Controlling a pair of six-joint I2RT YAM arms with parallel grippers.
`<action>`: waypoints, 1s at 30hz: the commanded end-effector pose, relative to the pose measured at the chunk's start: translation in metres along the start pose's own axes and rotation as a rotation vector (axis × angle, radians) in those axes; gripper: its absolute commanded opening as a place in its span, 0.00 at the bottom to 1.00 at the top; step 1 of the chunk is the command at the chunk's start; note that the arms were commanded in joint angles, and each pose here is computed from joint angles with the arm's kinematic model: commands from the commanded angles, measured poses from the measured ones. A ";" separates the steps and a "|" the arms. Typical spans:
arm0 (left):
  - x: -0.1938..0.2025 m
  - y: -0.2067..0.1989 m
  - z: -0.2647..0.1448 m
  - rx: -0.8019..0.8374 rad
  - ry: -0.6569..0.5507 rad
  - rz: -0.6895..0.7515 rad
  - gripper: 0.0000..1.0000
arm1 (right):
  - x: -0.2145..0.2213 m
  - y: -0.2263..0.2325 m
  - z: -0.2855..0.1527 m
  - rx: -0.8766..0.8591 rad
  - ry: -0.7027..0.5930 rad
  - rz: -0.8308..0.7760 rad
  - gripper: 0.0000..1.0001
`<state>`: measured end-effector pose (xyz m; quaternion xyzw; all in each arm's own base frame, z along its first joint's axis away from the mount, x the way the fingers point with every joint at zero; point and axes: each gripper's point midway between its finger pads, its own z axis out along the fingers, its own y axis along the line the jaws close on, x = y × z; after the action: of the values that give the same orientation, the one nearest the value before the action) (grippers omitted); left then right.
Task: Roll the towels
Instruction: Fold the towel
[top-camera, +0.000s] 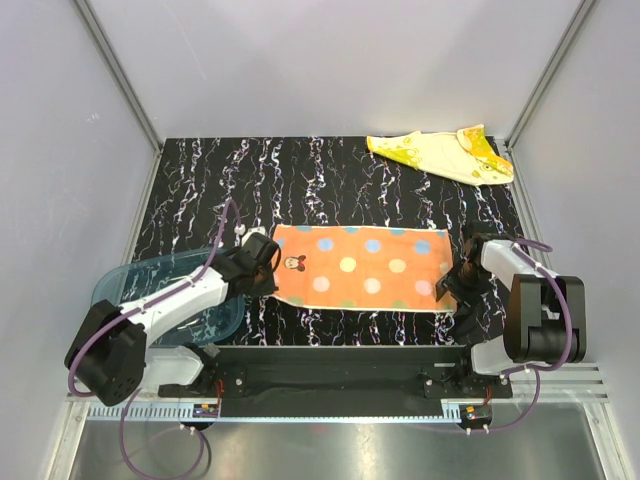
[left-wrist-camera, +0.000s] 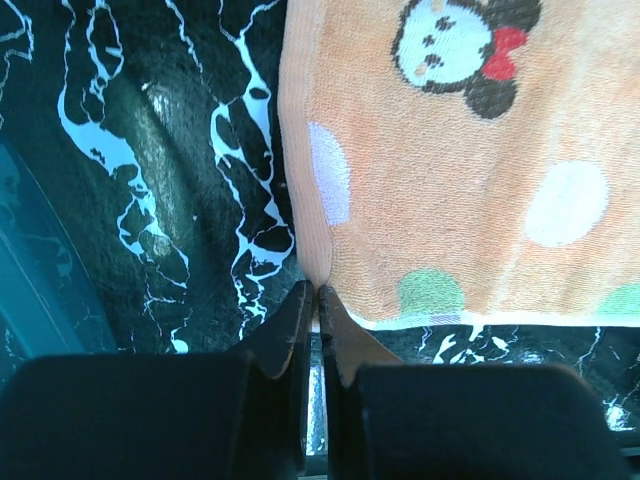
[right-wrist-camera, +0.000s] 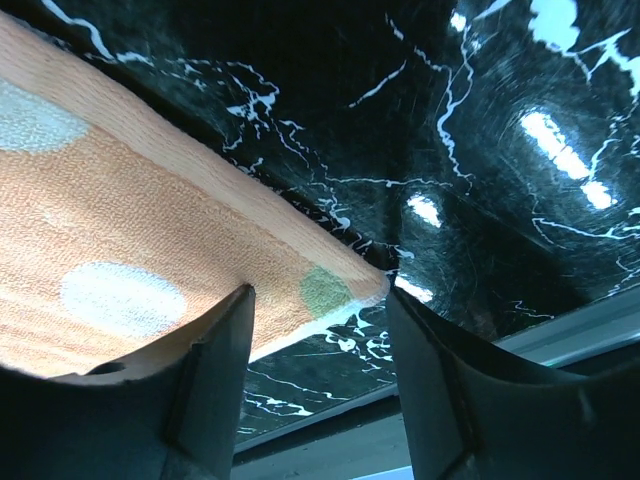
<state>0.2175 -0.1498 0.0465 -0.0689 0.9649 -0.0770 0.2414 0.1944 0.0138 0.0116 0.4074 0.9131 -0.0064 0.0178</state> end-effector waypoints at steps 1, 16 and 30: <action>-0.023 -0.016 -0.010 0.066 -0.056 0.001 0.06 | 0.003 0.006 0.001 -0.025 0.006 0.005 0.61; -0.025 -0.017 -0.009 0.067 -0.041 0.001 0.02 | 0.002 0.009 0.000 -0.030 -0.005 -0.008 0.14; -0.011 -0.011 -0.029 0.094 -0.010 -0.027 0.00 | -0.009 0.031 -0.044 -0.172 -0.073 -0.047 0.01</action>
<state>0.2141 -0.1518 0.0619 -0.0663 0.9629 -0.1036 0.2401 0.2091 0.0225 0.0325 0.3948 0.9167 0.0283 0.0553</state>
